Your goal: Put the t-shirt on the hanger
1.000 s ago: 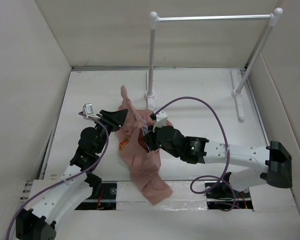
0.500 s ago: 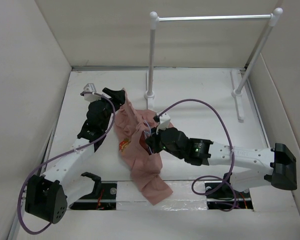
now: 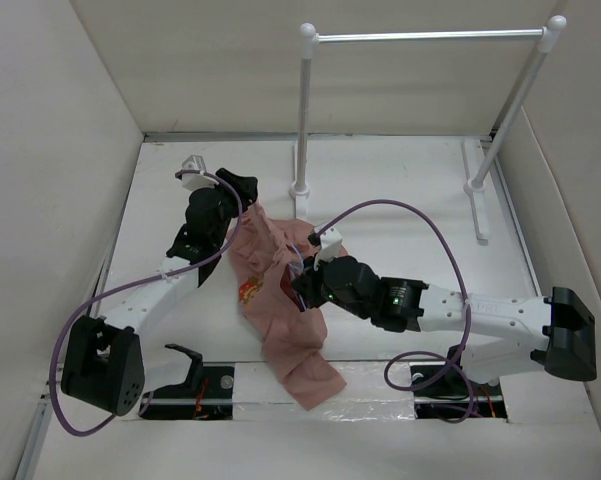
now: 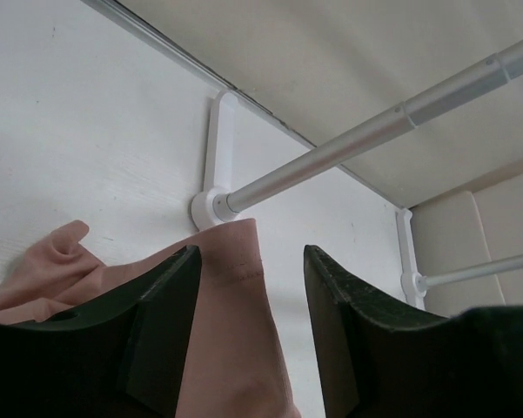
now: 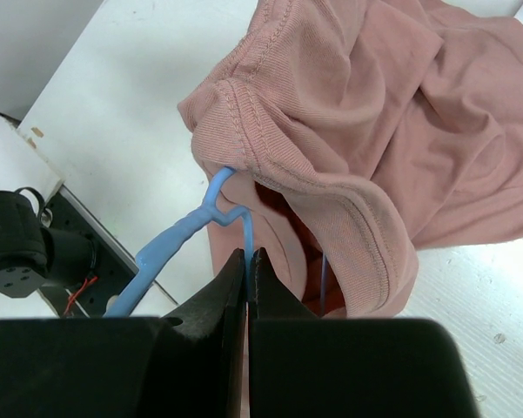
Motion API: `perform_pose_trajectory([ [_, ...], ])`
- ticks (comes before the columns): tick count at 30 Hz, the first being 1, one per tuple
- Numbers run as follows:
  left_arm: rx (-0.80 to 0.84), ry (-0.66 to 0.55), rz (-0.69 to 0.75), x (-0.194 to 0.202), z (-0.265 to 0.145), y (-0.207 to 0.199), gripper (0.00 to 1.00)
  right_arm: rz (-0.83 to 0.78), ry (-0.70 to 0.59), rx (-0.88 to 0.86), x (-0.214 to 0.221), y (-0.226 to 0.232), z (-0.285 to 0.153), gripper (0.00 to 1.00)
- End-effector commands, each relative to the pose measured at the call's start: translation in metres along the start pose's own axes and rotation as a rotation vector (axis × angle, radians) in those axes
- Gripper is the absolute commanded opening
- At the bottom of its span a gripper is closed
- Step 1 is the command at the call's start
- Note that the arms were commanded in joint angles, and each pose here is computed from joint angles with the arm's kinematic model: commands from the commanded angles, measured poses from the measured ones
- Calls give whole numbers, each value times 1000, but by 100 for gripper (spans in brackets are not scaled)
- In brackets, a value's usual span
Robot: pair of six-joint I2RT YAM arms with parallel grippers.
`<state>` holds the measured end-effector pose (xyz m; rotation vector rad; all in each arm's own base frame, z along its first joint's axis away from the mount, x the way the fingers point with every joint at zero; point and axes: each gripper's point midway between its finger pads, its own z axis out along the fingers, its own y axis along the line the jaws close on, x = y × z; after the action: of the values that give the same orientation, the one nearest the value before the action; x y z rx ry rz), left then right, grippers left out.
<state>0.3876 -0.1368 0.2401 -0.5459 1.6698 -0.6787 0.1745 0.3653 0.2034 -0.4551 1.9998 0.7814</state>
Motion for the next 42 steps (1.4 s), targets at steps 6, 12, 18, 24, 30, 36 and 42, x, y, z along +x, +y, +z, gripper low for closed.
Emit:
perform_pose_trajectory([
  [6, 41, -81, 1, -25, 10, -17, 24, 18, -66, -56, -23, 15, -4, 0],
  [12, 25, -112, -8, -33, 10, -17, 18, 21, -58, -51, -19, 13, -4, 0],
  [18, 19, -124, -6, -40, 9, -21, 23, 22, -46, -53, -13, 10, -6, 0],
  [24, 19, -112, 4, -38, 14, -23, 35, 25, -47, -82, -12, 14, -14, 0],
  [30, -1, -73, 31, -27, 20, -16, 34, 29, -62, -75, -15, 11, -18, 0],
  [36, -56, -68, 67, -22, 18, 1, 40, 21, -66, -55, -13, 6, -17, 0],
  [42, -38, -55, 64, -17, 21, -1, 23, 17, -56, -63, -12, 10, -13, 0],
])
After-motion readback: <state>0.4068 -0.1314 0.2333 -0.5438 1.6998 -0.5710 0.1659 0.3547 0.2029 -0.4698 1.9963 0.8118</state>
